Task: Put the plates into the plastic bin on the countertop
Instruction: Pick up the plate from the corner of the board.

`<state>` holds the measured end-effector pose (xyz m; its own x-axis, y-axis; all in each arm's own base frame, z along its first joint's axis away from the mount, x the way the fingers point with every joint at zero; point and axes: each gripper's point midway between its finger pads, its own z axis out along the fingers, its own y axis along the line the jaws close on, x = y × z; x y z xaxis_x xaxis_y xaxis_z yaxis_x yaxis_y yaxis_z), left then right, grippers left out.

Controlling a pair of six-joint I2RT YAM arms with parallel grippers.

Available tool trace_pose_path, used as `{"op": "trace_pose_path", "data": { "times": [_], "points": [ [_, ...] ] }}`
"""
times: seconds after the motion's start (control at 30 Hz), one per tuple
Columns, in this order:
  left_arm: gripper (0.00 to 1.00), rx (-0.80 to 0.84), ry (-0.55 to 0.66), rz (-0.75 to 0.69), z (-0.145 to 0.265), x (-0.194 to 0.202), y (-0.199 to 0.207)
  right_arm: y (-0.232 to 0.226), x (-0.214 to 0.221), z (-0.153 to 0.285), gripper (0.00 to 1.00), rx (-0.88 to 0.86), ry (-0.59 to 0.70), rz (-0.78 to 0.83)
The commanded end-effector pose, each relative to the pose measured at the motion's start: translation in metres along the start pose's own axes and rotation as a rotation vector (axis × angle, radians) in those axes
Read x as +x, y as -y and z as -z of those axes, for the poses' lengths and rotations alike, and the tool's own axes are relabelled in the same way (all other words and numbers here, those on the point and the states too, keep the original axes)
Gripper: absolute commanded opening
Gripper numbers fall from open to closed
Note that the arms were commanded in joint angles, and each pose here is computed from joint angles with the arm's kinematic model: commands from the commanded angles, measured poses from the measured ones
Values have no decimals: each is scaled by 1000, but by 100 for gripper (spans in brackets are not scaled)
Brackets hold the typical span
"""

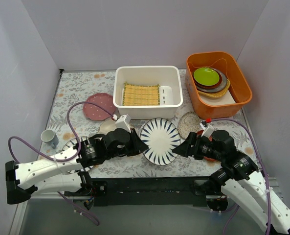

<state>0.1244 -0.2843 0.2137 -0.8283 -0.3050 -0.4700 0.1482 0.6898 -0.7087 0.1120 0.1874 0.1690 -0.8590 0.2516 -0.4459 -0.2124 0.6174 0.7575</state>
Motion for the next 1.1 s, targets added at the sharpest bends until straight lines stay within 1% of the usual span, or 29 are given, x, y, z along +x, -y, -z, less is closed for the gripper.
{"op": "trace_pose_path", "data": {
  "times": [0.0,0.17,0.27,0.47,0.57,0.63,0.7,0.73,0.8,1.0,1.03,1.07],
  "points": [
    [0,139,105,-7,4,-36,50,-26,-18,14,98,-74,71,54],
    [0,155,77,-50,-13,-37,56,-35,-20,21,98,-104,87,85],
    [0,169,92,-74,-21,-49,60,-37,-21,24,98,-104,90,93],
    [0,242,110,-127,-24,-78,81,-40,-22,30,98,-116,102,107],
    [0,244,129,-135,-27,-95,81,-40,-21,31,98,-118,104,110],
    [0,277,110,-139,-27,-99,87,-39,-20,30,98,-119,101,108],
    [0,284,133,-144,-27,-115,89,-39,-19,30,98,-123,98,109],
    [0,288,112,-152,-31,-115,89,-39,-18,30,98,-124,95,108],
    [0,294,120,-165,-32,-129,90,-38,-17,29,98,-126,93,109],
    [0,305,86,-192,-48,-150,90,-35,-14,27,98,-126,82,103],
    [0,321,97,-198,-46,-157,96,-35,-13,27,98,-129,78,102],
    [0,316,99,-189,-52,-165,91,-34,-12,27,98,-129,78,101]
  ]
}}
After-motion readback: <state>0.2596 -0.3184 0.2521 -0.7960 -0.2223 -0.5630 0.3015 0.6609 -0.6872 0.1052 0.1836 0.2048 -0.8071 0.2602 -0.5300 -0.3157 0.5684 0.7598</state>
